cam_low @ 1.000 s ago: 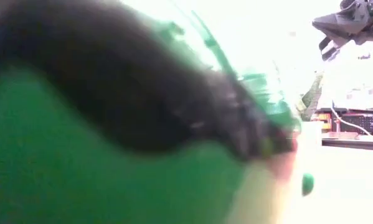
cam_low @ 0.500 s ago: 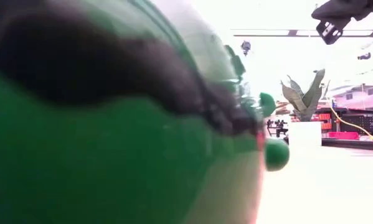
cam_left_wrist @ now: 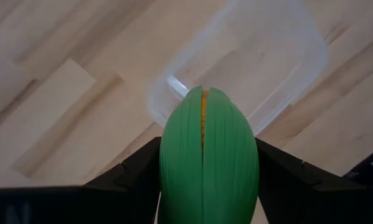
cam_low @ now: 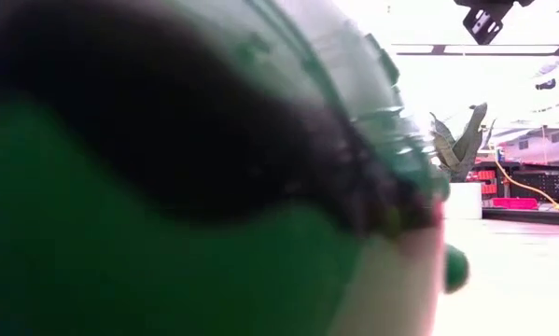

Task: Pick and placing Produce into tupperware
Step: Put the green corn into the transparent bin

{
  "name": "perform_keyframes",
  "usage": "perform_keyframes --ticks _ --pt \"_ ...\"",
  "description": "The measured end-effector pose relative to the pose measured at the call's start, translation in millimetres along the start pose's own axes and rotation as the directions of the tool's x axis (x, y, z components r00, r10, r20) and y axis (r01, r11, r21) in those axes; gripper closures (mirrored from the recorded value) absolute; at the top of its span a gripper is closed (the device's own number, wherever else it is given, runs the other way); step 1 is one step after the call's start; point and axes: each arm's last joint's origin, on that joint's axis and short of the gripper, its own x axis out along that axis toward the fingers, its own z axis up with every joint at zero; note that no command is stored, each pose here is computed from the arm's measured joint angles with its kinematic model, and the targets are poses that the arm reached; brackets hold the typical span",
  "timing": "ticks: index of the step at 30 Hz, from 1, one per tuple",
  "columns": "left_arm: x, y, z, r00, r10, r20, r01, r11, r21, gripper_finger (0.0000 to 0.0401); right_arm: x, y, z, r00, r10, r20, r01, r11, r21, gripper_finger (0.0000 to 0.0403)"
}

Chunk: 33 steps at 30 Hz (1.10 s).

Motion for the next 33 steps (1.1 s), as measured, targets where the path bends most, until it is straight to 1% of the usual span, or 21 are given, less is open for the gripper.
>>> perform_keyframes --ticks 4,8,15,19,22,24,26,30,33 --pt "21.5 -11.1 -2.9 0.999 0.028 -0.042 -0.028 1.0 0.013 0.0185 -1.3 0.9 1.7 1.0 0.018 0.003 -0.018 1.0 0.001 0.038" --pt "39.1 -18.7 -5.0 0.996 0.05 -0.077 -0.048 0.998 0.028 0.0177 -1.1 1.6 1.5 0.999 0.042 -0.006 -0.042 0.999 -0.002 0.038" --pt "67.7 -23.1 -0.9 0.988 0.096 -0.118 -0.091 0.995 0.047 0.0184 -1.3 1.8 1.4 0.999 0.049 -0.007 -0.049 0.999 -0.01 0.038" --pt "76.1 -24.1 1.3 0.987 0.102 -0.122 -0.086 0.987 0.135 0.0179 -1.3 1.8 1.4 0.999 0.049 -0.007 -0.049 0.999 -0.01 0.038" --pt "78.5 -25.7 0.1 0.987 0.111 -0.119 -0.086 0.977 0.197 0.0182 -1.2 1.9 1.4 0.999 0.049 -0.007 -0.049 0.999 -0.01 0.038" --pt "78.9 -28.6 -2.9 0.987 0.114 -0.113 -0.08 0.96 0.267 0.0185 -1.3 1.8 1.4 0.999 0.049 -0.007 -0.049 0.999 -0.01 0.038" --pt "79.2 -32.3 -7.5 0.987 0.128 -0.096 -0.088 0.933 0.349 0.0185 -1.3 1.8 1.4 0.999 0.049 -0.007 -0.049 0.999 -0.01 0.038" --pt "80.7 -39.7 -16.4 0.986 0.159 -0.055 -0.11 0.857 0.503 0.0178 -1.3 1.8 1.4 0.999 0.049 -0.007 -0.049 0.999 -0.01 0.038" --pt "85.5 -44.7 -20.0 0.985 0.172 -0.03 -0.123 0.807 0.578 0.0176 -1.3 1.8 1.4 0.999 0.049 -0.007 -0.049 0.999 -0.01 0.038"
